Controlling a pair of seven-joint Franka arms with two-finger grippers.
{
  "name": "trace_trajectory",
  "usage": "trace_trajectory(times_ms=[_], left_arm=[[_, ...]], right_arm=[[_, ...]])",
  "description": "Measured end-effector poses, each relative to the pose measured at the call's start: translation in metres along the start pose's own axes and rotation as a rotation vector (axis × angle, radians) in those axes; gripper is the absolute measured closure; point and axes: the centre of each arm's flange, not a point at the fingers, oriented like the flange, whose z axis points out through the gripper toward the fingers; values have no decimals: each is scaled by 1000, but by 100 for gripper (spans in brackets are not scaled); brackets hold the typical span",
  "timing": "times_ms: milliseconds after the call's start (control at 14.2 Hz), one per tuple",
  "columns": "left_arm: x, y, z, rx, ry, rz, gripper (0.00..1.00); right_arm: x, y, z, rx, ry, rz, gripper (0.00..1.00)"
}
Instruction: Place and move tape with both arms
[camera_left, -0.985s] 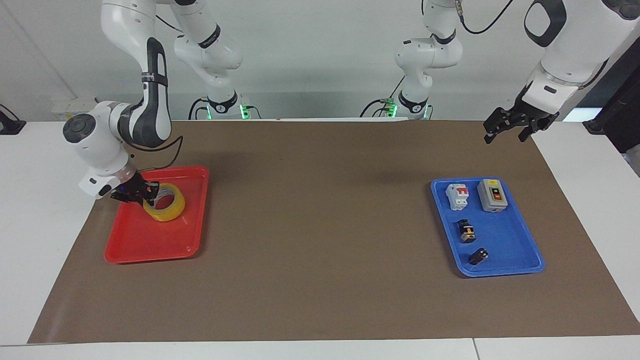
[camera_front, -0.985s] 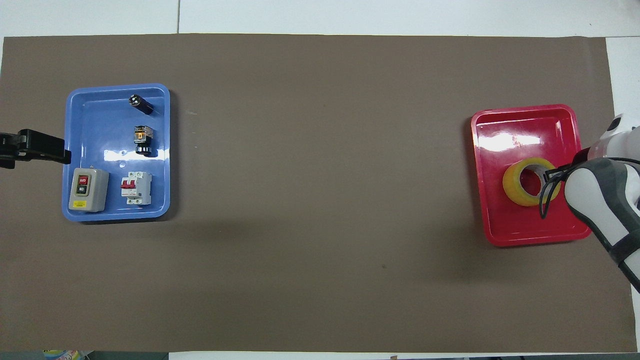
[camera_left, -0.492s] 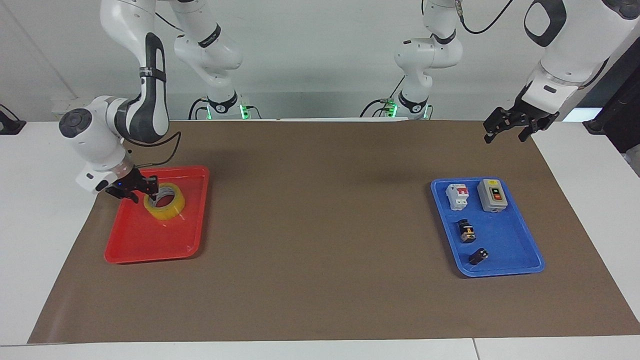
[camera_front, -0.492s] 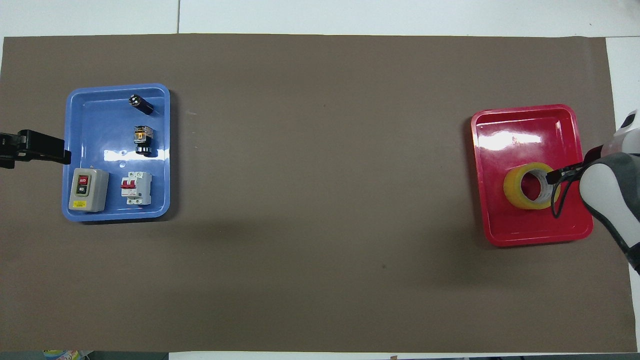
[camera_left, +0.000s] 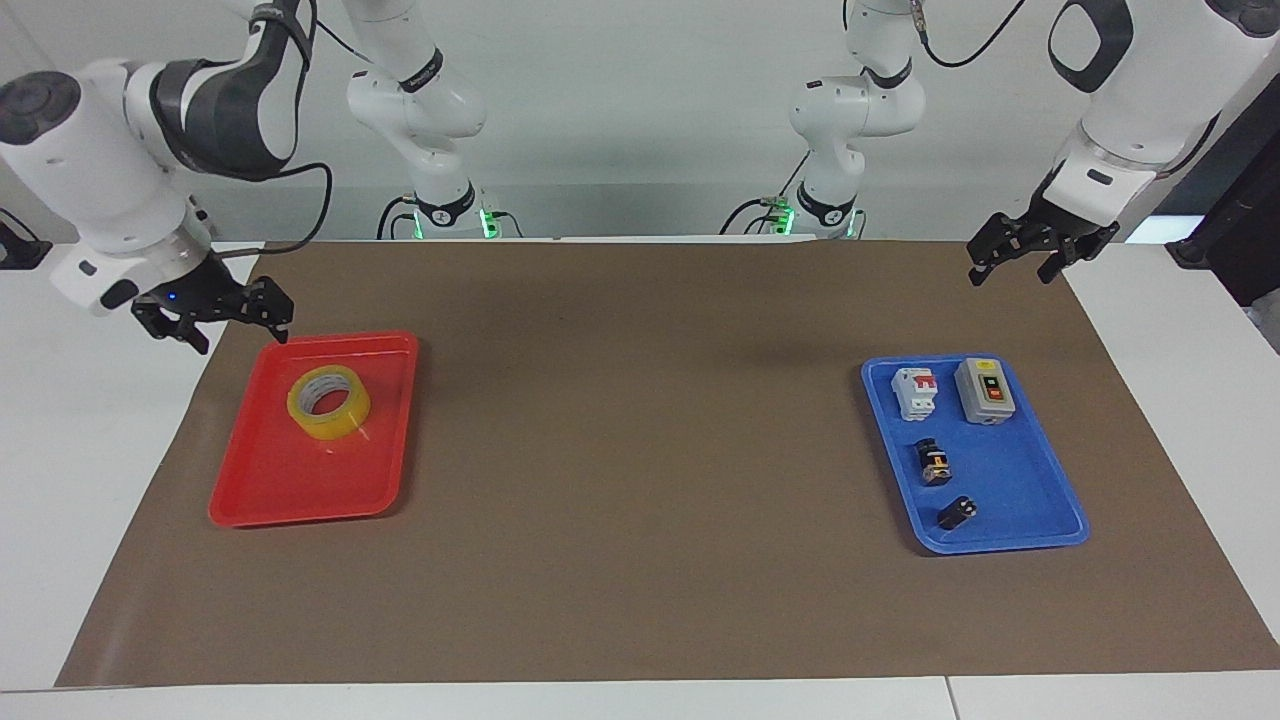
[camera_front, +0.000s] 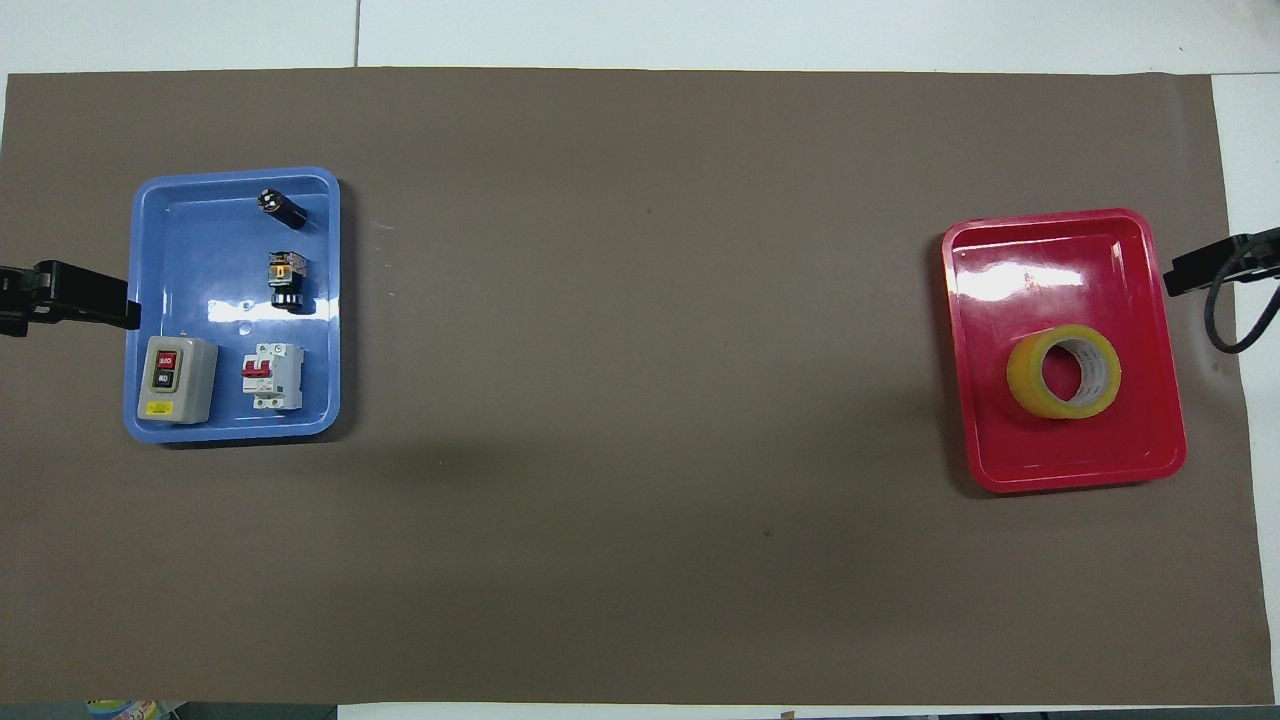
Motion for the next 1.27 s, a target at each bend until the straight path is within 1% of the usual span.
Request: trace_trajectory(times_ms=[141, 281, 352, 492, 563, 774, 1126, 1266], left_arm=[[0, -1, 0, 8, 0, 3, 0], [0, -1, -1, 15, 1, 4, 0], [-1, -1, -1, 16, 2, 5, 0], [-1, -1, -2, 16, 4, 5, 0], [-1, -1, -3, 16, 5, 5, 0], [-2, -1, -3, 16, 6, 5, 0], [-2, -2, -3, 18, 6, 3, 0], [-2, -2, -3, 18, 6, 3, 0]], right_arm=[[-11, -5, -33, 0, -1, 34, 0], [-27, -4, -52, 0, -4, 49, 0], [-34, -5, -56, 4, -22, 50, 0], [-48, -10, -54, 17, -77, 49, 0], [-50, -12, -52, 18, -84, 46, 0], [-43, -34, -50, 10, -63, 12, 0], [-42, -39, -47, 10, -72, 13, 0], [-41, -55, -44, 8, -80, 15, 0]])
